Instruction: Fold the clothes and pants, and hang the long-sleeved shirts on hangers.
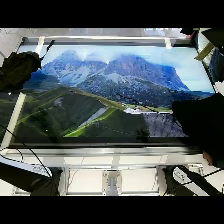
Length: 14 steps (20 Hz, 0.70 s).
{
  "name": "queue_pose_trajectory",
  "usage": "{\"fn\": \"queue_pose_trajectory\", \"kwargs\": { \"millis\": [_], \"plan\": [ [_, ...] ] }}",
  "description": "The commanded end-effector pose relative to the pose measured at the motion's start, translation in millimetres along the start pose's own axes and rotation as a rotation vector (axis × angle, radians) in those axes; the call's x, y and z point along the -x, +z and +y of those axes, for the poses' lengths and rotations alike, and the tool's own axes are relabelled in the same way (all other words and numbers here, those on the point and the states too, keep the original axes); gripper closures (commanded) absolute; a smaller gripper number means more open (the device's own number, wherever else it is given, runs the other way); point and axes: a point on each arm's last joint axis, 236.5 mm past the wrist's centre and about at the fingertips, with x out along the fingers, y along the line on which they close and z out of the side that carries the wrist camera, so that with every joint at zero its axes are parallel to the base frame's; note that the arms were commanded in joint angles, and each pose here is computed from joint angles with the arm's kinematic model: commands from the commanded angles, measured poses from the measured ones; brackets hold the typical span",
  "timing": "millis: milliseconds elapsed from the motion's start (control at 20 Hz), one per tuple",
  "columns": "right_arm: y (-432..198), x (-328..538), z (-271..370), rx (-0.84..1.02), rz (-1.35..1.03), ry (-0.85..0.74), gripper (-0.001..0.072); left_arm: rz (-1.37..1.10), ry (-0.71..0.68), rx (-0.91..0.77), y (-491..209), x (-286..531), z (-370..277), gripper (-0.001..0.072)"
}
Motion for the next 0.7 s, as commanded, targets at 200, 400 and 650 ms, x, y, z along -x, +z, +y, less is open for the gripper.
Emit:
{"fn": "queue_pose_trajectory", "kwargs": {
  "millis": [200, 400, 650],
  "plan": [
    [6.2, -1.9, 42.4, -0.052, -0.026, 0.164, 0.0386, -0.033, -0.14, 0.317, 7.4, -65.5, 22.3, 0.0044],
    [-11.9, -17.2, 62.7, -0.017, 0.033, 0.198, 0.0386, -0.086, -0.211, 0.328, 11.5, -85.5, 3.7, 0.0051],
    [-5.2, -29.5, 63.1, 0.039, -0.017, 0.148, 0.0386, -0.076, -0.239, 0.296, -8.0, -111.9, -21.0, 0.0116]
  ]
}}
